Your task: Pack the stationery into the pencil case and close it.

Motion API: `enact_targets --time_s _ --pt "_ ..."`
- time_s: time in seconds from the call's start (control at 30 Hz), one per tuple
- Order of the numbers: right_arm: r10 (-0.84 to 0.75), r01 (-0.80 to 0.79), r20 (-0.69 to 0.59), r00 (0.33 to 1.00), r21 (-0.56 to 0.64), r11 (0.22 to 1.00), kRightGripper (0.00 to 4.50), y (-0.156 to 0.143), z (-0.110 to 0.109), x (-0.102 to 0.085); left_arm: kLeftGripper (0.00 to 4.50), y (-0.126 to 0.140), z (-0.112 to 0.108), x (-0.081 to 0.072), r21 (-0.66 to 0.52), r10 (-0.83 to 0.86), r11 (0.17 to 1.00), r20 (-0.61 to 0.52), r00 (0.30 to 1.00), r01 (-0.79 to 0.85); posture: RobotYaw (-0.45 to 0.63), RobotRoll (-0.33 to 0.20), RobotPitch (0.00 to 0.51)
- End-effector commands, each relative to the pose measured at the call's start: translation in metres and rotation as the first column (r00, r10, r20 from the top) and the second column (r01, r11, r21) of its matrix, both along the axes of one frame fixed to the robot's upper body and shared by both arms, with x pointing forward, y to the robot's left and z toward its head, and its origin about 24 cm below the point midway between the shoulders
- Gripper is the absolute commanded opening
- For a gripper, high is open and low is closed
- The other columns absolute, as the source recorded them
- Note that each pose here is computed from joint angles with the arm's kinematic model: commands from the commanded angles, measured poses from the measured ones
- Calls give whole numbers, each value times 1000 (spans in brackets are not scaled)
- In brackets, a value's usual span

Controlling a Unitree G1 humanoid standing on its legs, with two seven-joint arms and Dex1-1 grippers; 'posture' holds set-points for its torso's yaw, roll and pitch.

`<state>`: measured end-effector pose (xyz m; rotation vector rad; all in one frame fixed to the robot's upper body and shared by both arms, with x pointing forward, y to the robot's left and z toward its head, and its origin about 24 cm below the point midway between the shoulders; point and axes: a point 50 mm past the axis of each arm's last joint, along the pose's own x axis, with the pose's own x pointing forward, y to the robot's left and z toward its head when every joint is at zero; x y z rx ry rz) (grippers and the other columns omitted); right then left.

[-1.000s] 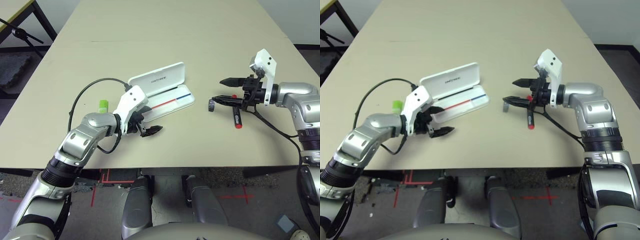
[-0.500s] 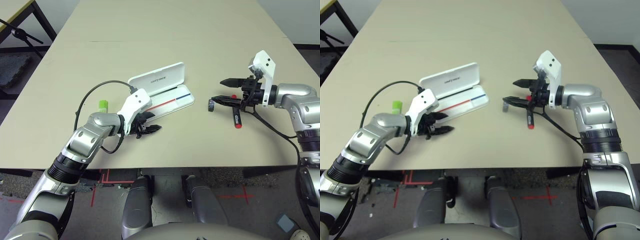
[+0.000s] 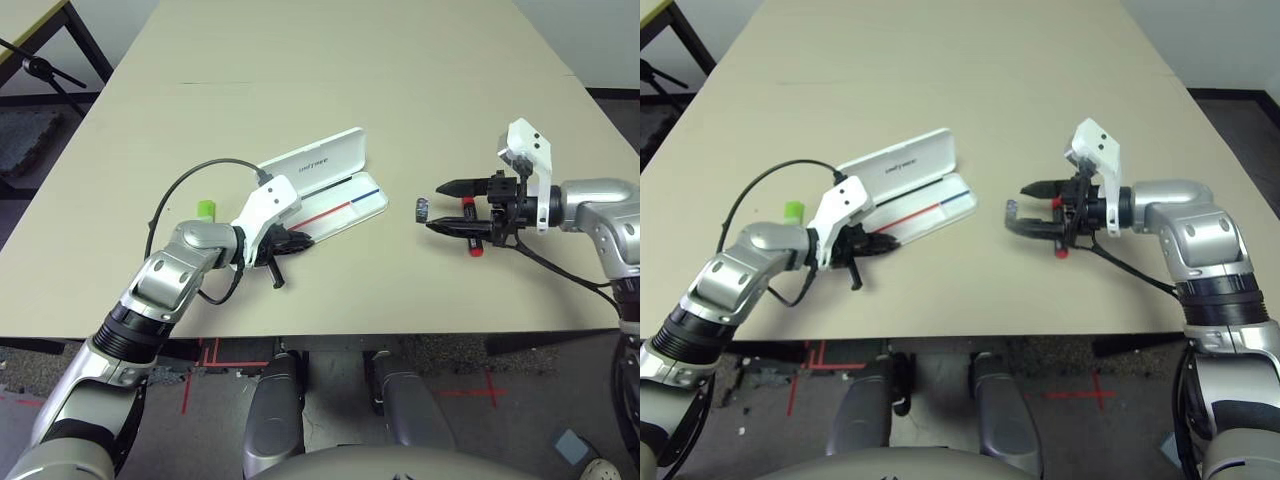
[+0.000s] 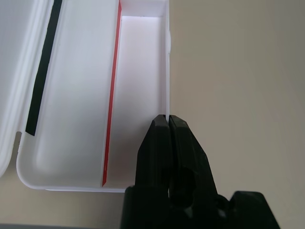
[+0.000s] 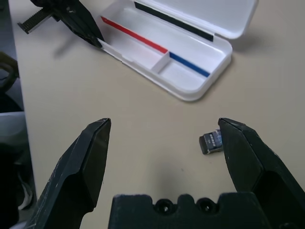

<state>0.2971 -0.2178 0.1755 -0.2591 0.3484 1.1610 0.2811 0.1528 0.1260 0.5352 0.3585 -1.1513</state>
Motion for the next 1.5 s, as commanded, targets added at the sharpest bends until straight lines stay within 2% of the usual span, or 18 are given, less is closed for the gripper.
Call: enact_targets --time_s 0.03,0.3,0.83,1.27,1.37,1.5 --pt "29 -30 -34 999 -26 999 4500 2 -5 -4 14 2 6 -9 23 -151 988 55 987 150 -14 0 204" --pt "93 -97 -95 991 -45 994 4500 5 -11 -14 14 12 10 -19 65 -271 961 57 961 267 -6 0 203" --pt "117 -125 -98 988 -78 989 4500 10 -18 -16 14 19 -10 -26 93 -254 963 -11 967 254 -2 0 204" --pt "112 -117 -71 991 -83 990 4500 11 -19 -12 14 17 -11 -29 104 -248 963 -12 969 248 3 0 204" --pt "107 -112 -62 992 -82 990 4500 10 -18 -11 696 14 -1 -32 77 -267 961 14 964 265 3 0 200" --pt "100 -105 -61 993 -84 991 4500 7 -18 -10 2158 13 16 -39 48 -284 958 38 958 282 4 0 195"
